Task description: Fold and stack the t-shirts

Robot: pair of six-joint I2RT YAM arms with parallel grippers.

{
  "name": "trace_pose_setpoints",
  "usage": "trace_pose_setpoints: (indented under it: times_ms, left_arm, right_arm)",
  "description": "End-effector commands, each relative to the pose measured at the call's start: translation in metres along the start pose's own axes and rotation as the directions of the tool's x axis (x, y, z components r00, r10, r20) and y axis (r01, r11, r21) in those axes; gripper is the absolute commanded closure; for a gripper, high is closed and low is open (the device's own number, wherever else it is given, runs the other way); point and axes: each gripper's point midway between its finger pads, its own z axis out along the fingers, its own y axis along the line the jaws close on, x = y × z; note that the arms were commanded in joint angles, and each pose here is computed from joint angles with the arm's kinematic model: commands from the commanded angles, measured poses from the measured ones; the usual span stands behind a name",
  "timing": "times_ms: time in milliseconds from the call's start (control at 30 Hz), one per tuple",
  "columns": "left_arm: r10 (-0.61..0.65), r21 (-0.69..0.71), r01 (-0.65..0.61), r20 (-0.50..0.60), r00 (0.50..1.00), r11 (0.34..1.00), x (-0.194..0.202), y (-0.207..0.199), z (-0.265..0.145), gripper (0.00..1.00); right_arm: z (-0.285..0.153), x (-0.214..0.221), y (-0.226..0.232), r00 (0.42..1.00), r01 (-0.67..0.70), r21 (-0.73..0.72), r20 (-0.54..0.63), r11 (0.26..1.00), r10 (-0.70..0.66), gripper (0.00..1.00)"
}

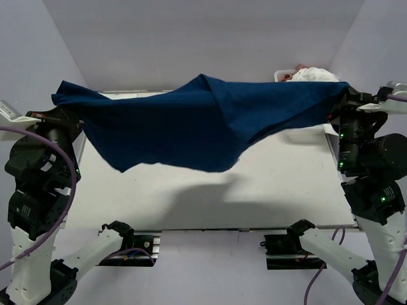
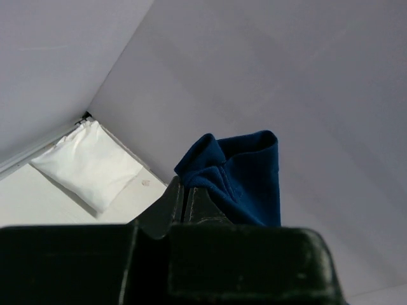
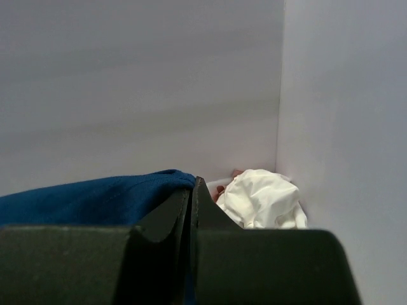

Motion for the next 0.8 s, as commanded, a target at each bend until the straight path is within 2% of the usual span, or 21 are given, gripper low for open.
trace_pose_setpoints:
  times_ms: [0, 133, 233, 300, 333, 367, 400, 433, 467, 500, 533, 567, 600, 633, 667, 700, 733, 767]
  left_arm:
    - [0.084, -0.092, -0.083, 0.006, 0.996, 0.992, 0.005, 0.014, 0.008, 1.0]
    - [0.105, -0.096, -0.104, -0.003, 0.995, 0.99, 0.016, 0.009, 0.016, 1.0]
    - [0.153, -0.126, -0.156, -0.031, 0.988, 0.98, 0.041, 0.004, 0.033, 1.0]
    - [0.191, -0.154, -0.195, -0.039, 0.981, 0.969, 0.056, 0.003, 0.044, 1.0]
    - [0.229, -0.166, -0.238, -0.069, 0.971, 0.957, 0.081, 0.0, 0.057, 1.0]
    - [0.258, -0.18, -0.269, -0.081, 0.963, 0.946, 0.094, 0.0, 0.065, 1.0]
    - [0.285, -0.195, -0.299, -0.099, 0.953, 0.934, 0.11, 0.002, 0.074, 1.0]
    - [0.318, -0.203, -0.339, -0.129, 0.939, 0.919, 0.132, 0.004, 0.083, 1.0]
    - [0.367, -0.232, -0.403, -0.183, 0.912, 0.886, 0.168, 0.01, 0.101, 1.0]
    - [0.379, -0.237, -0.433, -0.239, 0.894, 0.87, 0.193, 0.019, 0.113, 1.0]
    - [0.372, -0.251, -0.441, -0.279, 0.885, 0.862, 0.215, 0.026, 0.123, 1.0]
    - [0.379, -0.257, -0.462, -0.313, 0.871, 0.849, 0.237, 0.034, 0.135, 1.0]
    - [0.396, -0.264, -0.521, -0.407, 0.823, 0.812, 0.281, 0.057, 0.157, 1.0]
    - [0.392, -0.276, -0.537, -0.441, 0.808, 0.797, 0.3, 0.067, 0.17, 1.0]
    - [0.396, -0.283, -0.561, -0.472, 0.788, 0.778, 0.318, 0.077, 0.181, 1.0]
    - [0.384, -0.288, -0.547, -0.467, 0.797, 0.786, 0.322, 0.07, 0.199, 1.0]
    - [0.4, -0.305, -0.601, -0.52, 0.755, 0.738, 0.36, 0.094, 0.218, 0.91]
    - [0.402, -0.298, -0.615, -0.54, 0.74, 0.73, 0.375, 0.095, 0.226, 0.78]
  right_arm:
    - [0.001, -0.002, -0.016, 0.999, 0.036, 0.089, -0.011, 0.995, -0.035, 1.0]
    - [0.011, 0.006, -0.014, 0.998, 0.056, 0.124, -0.04, 0.991, -0.051, 1.0]
    - [0.033, 0.037, 0.0, 0.989, 0.117, 0.133, -0.104, 0.984, -0.103, 1.0]
    - [0.055, 0.072, 0.018, 0.974, 0.169, 0.11, -0.172, 0.979, -0.149, 1.0]
    - [0.06, 0.087, 0.022, 0.966, 0.181, 0.106, -0.204, 0.978, -0.157, 1.0]
    - [0.08, 0.127, 0.037, 0.945, 0.2, 0.084, -0.278, 0.976, -0.169, 1.0]
    - [0.088, 0.146, 0.04, 0.933, 0.203, 0.062, -0.314, 0.977, -0.174, 1.0]
    - [0.09, 0.17, 0.042, 0.909, 0.218, 0.042, -0.373, 0.975, -0.187, 1.0]
    - [0.105, 0.225, 0.046, 0.867, 0.215, 0.051, -0.47, 0.975, -0.167, 1.0]
    - [0.107, 0.253, 0.054, 0.841, 0.18, -0.016, -0.517, 0.984, -0.162, 1.0]
    - [0.111, 0.274, 0.05, 0.818, 0.171, -0.017, -0.555, 0.985, -0.152, 1.0]
    - [0.113, 0.333, 0.063, 0.749, 0.146, -0.068, -0.644, 0.987, -0.156, 1.0]
    - [0.117, 0.35, 0.062, 0.73, 0.11, -0.081, -0.67, 0.991, -0.136, 1.0]
    - [0.114, 0.413, 0.063, 0.637, 0.121, -0.097, -0.756, 0.988, -0.153, 1.0]
    - [0.129, 0.409, 0.075, 0.64, 0.075, -0.126, -0.754, 0.989, -0.145, 1.0]
    - [0.133, 0.422, 0.077, 0.615, 0.075, -0.155, -0.77, 0.985, -0.168, 1.0]
    - [0.128, 0.479, 0.07, 0.518, 0.093, -0.16, -0.835, 0.983, -0.185, 1.0]
    - [0.157, 0.458, 0.079, 0.546, 0.087, -0.155, -0.819, 0.984, -0.177, 0.94]
